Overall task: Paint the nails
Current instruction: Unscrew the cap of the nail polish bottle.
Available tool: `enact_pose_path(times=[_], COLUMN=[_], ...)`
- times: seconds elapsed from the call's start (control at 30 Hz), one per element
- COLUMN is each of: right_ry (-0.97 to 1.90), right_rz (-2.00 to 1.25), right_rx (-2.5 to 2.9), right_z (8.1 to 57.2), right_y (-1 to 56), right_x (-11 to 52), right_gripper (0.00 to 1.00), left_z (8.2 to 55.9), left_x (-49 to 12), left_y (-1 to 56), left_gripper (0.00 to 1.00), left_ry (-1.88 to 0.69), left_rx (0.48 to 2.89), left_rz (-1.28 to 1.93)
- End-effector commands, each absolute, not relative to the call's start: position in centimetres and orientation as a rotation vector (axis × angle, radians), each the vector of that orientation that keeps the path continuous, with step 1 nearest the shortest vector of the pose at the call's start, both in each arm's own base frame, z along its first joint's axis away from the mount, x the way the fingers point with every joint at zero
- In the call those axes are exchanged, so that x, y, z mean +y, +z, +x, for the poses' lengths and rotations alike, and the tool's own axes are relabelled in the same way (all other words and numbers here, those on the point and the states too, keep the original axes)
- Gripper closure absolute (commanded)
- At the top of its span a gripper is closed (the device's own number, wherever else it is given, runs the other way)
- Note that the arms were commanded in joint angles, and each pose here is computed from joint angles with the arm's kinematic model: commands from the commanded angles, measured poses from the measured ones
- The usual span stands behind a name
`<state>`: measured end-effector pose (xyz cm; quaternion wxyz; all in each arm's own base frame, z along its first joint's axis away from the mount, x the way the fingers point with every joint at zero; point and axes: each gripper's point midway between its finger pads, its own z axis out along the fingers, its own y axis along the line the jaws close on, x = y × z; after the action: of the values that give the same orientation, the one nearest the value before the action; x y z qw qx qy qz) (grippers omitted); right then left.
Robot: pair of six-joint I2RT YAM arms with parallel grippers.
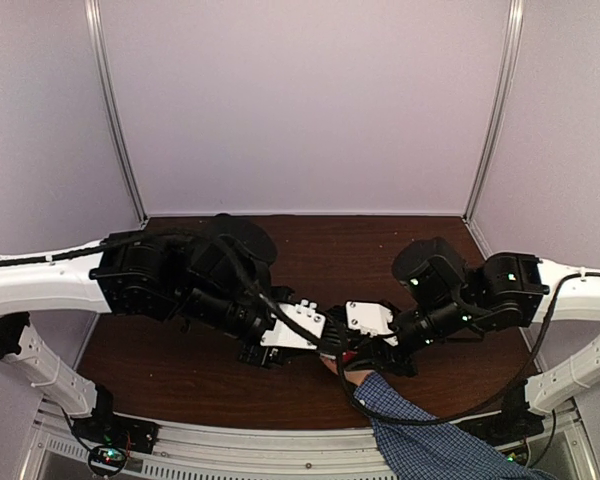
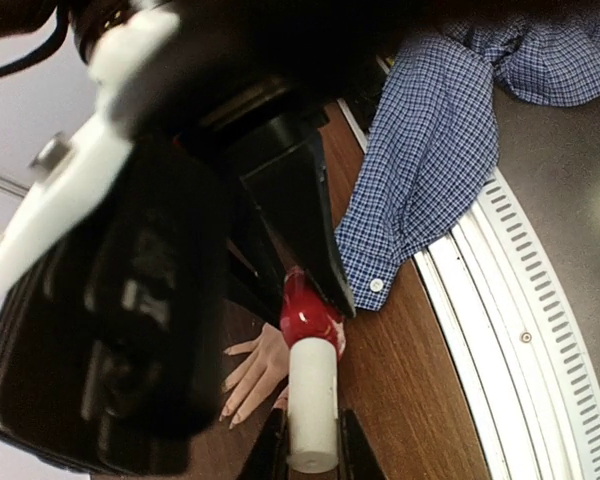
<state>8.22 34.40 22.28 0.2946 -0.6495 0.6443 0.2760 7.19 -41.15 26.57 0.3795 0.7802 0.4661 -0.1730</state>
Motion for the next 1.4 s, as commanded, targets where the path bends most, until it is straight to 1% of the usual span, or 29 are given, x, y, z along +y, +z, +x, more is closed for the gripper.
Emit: enact_pose_path(times=[0.0, 0.17, 0.5, 1.03, 1.2, 1.37], right_ry=[0.606, 0.477, 0.308, 0.044, -0.003, -0.028], right_rz=[-1.579, -1.519, -1.430, -1.354, -1.332, -1.341], right_rx=[1.595, 1.572, 1.513, 1.408, 1.403, 1.407], right_z=[10.4, 11.6, 12.8, 13.3, 13.7, 13.8], right_y=[25.7, 26.1, 27.1, 28.0, 28.0, 27.5], right_x=[35.5, 35.2, 34.6, 34.3, 34.1, 34.2], right_gripper=[1.00, 1.00, 1.00, 1.00, 1.00, 1.00], left_z=[9.0, 10.7, 13.6, 15.8, 16.6, 17.2], left_x=[-42.7, -42.8, -43.1, -43.7, -43.8, -43.7], left_y=[27.2, 27.5, 28.6, 29.1, 29.3, 29.9], left_gripper=[1.00, 1.00, 1.00, 1.00, 1.00, 1.00], left_ry=[-0.472, -0.454, -0.497, -0.610, -0.629, -0.707], left_rx=[1.341, 1.430, 1.620, 1.882, 1.945, 2.008], left_rz=[1.863, 1.774, 1.538, 1.255, 1.160, 1.062])
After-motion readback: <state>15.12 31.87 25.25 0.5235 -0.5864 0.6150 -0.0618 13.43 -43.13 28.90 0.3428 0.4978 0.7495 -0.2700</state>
